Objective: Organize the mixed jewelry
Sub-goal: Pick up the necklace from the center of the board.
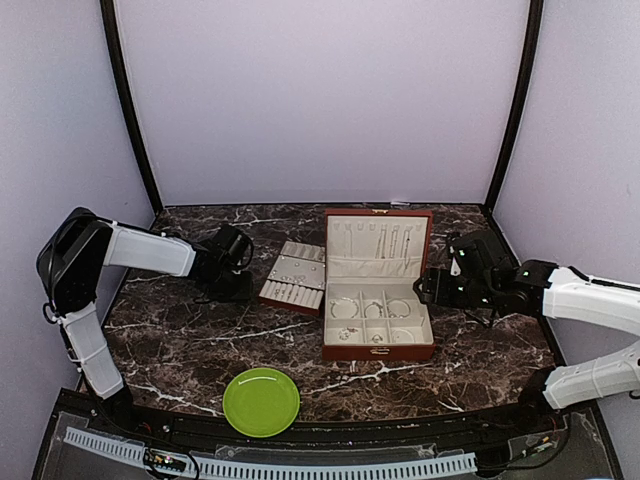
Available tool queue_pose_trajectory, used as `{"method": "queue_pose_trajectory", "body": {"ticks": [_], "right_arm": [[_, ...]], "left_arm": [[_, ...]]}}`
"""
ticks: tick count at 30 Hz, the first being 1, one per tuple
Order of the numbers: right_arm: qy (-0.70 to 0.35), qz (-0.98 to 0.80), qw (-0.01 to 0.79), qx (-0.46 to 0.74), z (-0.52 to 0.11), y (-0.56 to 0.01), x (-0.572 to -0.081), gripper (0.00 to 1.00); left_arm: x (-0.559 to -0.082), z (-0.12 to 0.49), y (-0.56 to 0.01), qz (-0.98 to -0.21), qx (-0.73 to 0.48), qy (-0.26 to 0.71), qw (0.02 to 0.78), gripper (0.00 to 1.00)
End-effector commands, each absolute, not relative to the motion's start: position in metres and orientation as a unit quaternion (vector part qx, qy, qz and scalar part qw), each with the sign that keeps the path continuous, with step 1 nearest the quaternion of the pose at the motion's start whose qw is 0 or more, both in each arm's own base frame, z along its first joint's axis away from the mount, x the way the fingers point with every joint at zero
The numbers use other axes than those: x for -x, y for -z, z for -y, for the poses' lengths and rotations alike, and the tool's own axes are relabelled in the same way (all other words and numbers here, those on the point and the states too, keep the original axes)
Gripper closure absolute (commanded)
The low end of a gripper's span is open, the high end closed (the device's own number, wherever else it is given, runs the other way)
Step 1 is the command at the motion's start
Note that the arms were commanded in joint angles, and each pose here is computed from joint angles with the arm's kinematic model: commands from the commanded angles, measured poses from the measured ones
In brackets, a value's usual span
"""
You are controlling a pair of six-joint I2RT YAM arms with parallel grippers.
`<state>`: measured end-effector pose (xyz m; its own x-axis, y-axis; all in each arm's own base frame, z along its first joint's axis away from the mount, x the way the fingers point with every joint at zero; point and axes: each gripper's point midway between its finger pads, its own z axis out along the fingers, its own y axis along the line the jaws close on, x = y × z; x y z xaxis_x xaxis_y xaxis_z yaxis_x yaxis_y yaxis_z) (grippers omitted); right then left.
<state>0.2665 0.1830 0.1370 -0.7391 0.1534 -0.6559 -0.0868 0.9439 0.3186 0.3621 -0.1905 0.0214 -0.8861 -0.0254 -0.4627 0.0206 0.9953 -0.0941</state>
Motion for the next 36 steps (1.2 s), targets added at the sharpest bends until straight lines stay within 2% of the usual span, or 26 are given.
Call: {"method": "queue_pose_trajectory", "body": {"ticks": [1,8,15,19,23,28,36], "right_arm": [[-0.176,-0.909,0.377,-0.021,-0.186,-0.149,-0.274,0.22],[-0.180,-0.908,0.378,-0.022,-0.187,-0.150,-0.275,0.23],[-0.178,-0.906,0.384,-0.027,-0.183,-0.153,-0.273,0.23],[-0.178,-0.904,0.387,-0.029,-0.182,-0.155,-0.273,0.23],[-0.179,-0.904,0.387,-0.030,-0.181,-0.154,-0.271,0.23],[-0.182,-0.903,0.388,-0.033,-0.180,-0.154,-0.270,0.23],[-0.196,-0.901,0.386,-0.033,-0.184,-0.157,-0.269,0.23]], "left_arm": [[-0.347,0.170,-0.007,-0.979,-0.002,0.002,0.205,0.75],[-0.336,0.164,0.004,-0.982,-0.011,-0.008,0.187,0.85],[-0.327,0.161,0.009,-0.984,-0.009,-0.006,0.175,1.00],[-0.318,0.164,0.007,-0.984,-0.011,0.019,0.179,1.00],[-0.306,0.180,-0.004,-0.975,-0.032,0.095,0.200,1.00],[-0.289,0.209,-0.034,-0.944,-0.052,0.222,0.237,1.00],[-0.280,0.227,-0.082,-0.902,-0.074,0.316,0.285,1.00]]}}
